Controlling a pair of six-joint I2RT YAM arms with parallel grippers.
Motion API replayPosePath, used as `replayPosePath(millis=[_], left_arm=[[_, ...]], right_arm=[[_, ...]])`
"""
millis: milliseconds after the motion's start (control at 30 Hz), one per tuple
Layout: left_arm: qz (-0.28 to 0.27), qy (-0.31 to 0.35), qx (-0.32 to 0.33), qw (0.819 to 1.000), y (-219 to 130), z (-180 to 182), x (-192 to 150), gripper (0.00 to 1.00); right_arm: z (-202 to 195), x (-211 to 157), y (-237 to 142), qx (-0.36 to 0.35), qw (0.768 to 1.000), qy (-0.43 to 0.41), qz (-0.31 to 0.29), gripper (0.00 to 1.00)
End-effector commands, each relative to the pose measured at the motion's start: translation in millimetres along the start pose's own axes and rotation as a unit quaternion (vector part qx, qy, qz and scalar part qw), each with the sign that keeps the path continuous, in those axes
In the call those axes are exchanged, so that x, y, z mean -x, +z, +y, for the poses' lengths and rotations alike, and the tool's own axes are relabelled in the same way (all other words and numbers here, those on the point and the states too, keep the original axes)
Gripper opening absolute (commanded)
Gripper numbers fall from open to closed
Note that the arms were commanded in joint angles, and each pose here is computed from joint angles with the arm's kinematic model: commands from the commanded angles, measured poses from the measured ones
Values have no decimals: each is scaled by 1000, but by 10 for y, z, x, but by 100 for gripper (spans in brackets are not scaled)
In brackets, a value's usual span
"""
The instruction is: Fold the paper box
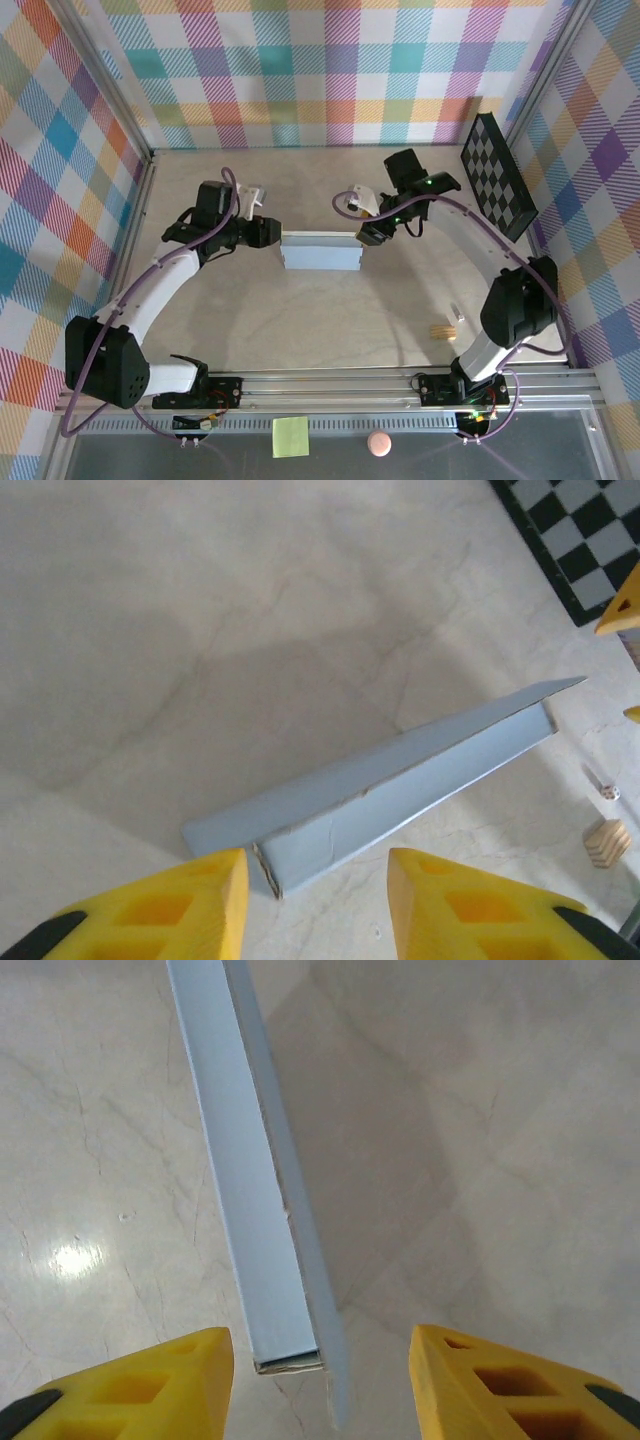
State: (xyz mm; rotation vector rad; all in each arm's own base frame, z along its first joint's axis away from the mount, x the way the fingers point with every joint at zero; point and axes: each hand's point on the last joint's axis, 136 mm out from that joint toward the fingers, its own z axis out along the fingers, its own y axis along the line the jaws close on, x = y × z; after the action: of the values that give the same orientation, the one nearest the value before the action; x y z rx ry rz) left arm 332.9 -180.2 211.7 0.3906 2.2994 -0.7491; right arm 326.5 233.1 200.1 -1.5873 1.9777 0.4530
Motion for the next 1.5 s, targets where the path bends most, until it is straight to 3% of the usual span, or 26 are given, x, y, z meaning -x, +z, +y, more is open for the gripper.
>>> replayPosePath(millis=[0,200,367,633,833,1067,1233,1467], left_arm=[[-4,77,-30,997,-97,-188,122,44],[5,202,-75,976,-29,-459,224,53],[37,369,-103,923,120,-647,35,71],[103,440,-168,876,451,-701,-92,78],[143,449,-200,859,673,-662,-184,78],[211,450,-231,837,812,-549,-420,70],[221,450,-232,833,885,-509,-429,64],[249,448,-235,826,926,-448,-465,47]], right_arm=[[71,153,-153,-4,999,12,-51,52],[157,200,-328,-44,992,39,-107,53],[332,40,-428,-63,990,51,-111,53],[567,-239,-551,-82,991,56,-88,53],[646,-342,-553,-81,992,64,-77,52],[675,-379,-500,-70,992,73,-74,51],[668,-389,-490,-70,992,78,-72,50],[658,-402,-485,-71,992,81,-67,50]])
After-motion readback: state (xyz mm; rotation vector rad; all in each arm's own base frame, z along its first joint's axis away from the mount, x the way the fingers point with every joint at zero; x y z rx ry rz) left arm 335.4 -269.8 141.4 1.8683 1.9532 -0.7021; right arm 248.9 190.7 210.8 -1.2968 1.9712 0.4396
